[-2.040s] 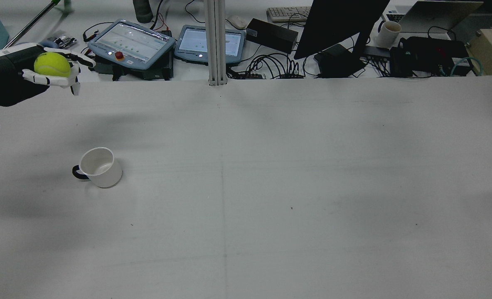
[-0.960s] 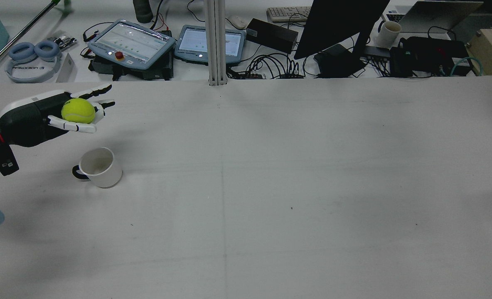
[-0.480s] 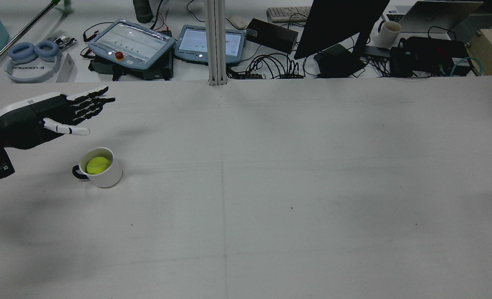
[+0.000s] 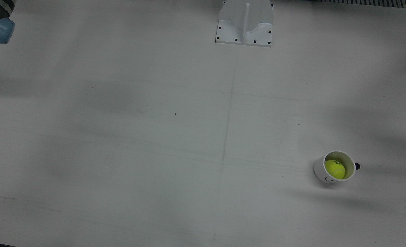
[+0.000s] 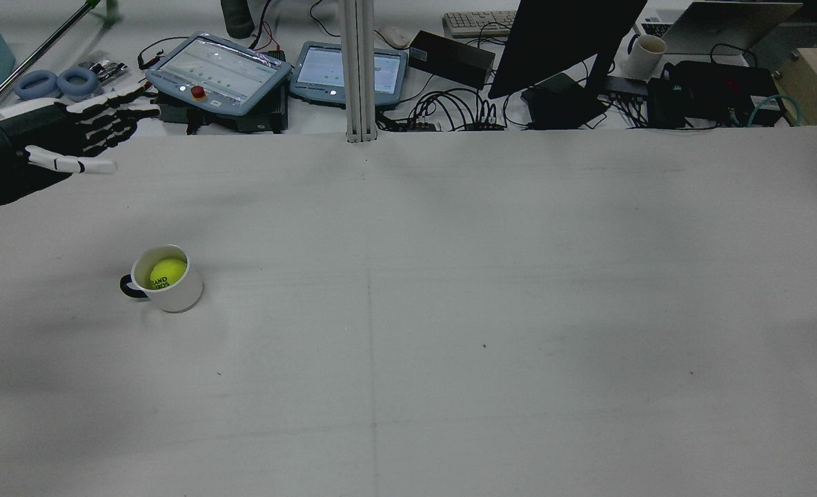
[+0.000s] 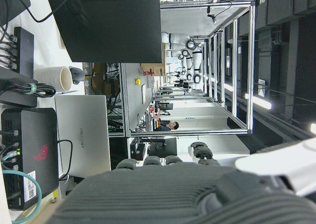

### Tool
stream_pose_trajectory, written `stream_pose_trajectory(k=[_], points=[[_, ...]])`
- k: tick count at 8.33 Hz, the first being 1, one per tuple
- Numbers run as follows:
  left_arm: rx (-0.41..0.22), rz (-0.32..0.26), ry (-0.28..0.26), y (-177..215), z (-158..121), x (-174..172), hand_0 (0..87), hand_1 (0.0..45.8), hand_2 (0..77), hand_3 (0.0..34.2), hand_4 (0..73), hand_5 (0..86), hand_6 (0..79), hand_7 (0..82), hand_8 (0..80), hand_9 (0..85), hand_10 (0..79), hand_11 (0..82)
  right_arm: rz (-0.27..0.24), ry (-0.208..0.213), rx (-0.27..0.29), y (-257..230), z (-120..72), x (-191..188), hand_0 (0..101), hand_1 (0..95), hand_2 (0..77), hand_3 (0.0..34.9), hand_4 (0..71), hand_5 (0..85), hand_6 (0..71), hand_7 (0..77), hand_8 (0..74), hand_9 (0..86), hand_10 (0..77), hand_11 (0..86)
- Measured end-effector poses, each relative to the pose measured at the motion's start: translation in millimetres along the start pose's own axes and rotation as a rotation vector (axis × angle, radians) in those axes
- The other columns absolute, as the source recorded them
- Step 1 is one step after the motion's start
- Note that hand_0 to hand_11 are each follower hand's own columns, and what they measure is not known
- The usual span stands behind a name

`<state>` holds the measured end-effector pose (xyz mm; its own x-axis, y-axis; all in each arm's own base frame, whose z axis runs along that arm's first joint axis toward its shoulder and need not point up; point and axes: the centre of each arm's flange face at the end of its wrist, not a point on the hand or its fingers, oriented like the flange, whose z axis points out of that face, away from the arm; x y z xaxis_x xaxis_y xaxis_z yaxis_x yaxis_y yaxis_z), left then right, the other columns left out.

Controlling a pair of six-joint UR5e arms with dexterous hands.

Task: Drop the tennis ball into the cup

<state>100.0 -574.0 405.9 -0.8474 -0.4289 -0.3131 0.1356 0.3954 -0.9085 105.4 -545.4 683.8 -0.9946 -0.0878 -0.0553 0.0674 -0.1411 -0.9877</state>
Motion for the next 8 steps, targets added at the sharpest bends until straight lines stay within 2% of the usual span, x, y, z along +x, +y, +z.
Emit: stream_pose_trajectory(k=[1,2,3,5,8], points=[[0.060,0.017,0.062,-14.0,-10.7,42.1,49.7,23.5,16.9,0.1,1.1,1.6,0.0,9.8,0.0,1.6,0.0,0.0,0.000,0.000,0.000,0.0,0.0,0.0,0,0.5,0.5,0.0,0.0,0.0,0.0,0.0,0.0,0.0,0.0,0.5],[0.111,0.024,0.114,-40.6,-21.5,73.6,49.9,27.3,18.5,0.0,1.1,2.2,0.0,12.0,0.0,2.2,0.0,0.5,0.000,0.000,0.001,-0.4,0.0,0.0,0,0.5,0.5,0.0,0.0,0.0,0.0,0.0,0.0,0.0,0.0,0.5],[0.150,0.023,0.148,-71.6,-28.0,92.9,50.8,27.3,22.4,0.0,1.1,2.2,0.0,16.4,0.0,2.2,0.0,0.5,0.000,0.000,0.001,-0.7,0.0,0.0,0,0.5,0.5,0.0,0.0,0.0,0.0,0.0,0.0,0.0,0.0,0.5],[0.184,0.017,0.163,-98.6,-25.5,104.4,52.7,28.4,22.4,0.0,1.1,3.3,0.0,17.4,0.0,2.2,0.0,0.5,0.000,0.000,0.002,-0.8,0.0,0.0,0,0.5,0.5,0.0,0.0,0.0,0.0,0.0,0.0,0.0,0.0,0.5],[0.184,0.017,0.169,-99.0,-24.5,109.2,52.7,28.4,22.4,0.0,1.1,3.3,0.5,17.4,0.0,2.2,0.0,0.5,0.000,0.000,0.001,-0.3,0.0,0.0,0,0.5,0.5,0.0,0.0,0.0,0.0,0.0,0.0,0.0,0.0,0.5]])
